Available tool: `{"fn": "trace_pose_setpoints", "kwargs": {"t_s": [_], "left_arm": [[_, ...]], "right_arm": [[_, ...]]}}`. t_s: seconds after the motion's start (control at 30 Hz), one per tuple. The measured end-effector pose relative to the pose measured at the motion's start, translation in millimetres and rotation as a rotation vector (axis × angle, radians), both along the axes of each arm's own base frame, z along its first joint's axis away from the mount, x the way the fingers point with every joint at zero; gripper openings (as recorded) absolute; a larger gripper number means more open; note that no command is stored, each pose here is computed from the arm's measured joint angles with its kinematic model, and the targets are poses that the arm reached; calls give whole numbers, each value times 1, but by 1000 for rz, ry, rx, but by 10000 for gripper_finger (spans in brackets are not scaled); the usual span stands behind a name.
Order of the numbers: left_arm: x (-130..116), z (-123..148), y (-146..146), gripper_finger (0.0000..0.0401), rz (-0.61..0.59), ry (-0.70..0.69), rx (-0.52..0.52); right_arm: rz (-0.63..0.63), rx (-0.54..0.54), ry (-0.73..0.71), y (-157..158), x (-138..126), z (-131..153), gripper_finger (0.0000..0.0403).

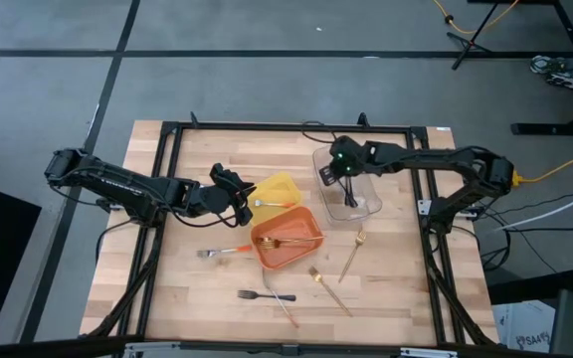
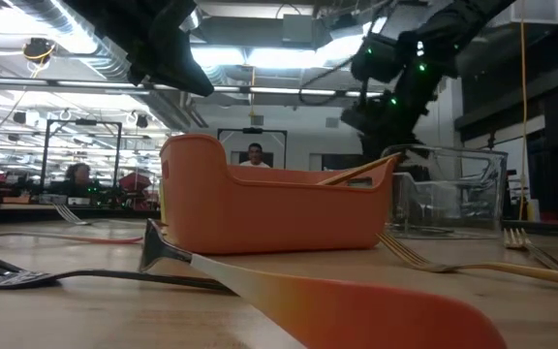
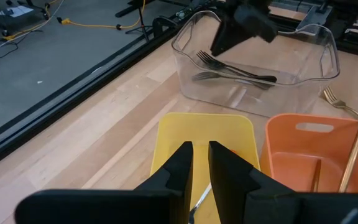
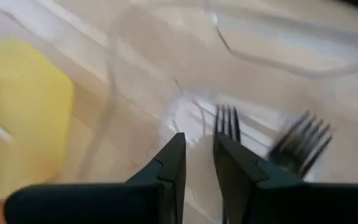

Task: Sort silverware by color (type)
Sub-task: Put the orange fork into the yellow bin

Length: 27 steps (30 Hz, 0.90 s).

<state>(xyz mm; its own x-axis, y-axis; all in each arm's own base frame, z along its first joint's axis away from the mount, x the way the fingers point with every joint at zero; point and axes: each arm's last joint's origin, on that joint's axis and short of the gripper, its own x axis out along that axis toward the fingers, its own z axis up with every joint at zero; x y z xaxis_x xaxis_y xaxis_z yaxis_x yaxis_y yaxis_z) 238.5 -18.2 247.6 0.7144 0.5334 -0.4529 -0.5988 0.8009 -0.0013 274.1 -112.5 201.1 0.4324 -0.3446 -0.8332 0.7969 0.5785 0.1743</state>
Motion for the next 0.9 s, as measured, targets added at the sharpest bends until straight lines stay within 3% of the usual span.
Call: {"fn": "trace_pose_setpoints", "kwargs": {"t_s": [0.17,0.37,0.6,0.9], "left_arm": [[-1,-2,0,46,0,21,3],[-3,-5,1,46,0,62,9],[-4,-4,6,46,18,63,5],[-8,4,22,46,-78,87,-16]], "right_arm": [[38,-21,5,-3,9,30,74],[173,-108,45,11,21,82,74],[327,-215,-53,40,37,135,74],[483,-248,-136,90,45,161,74]]}}
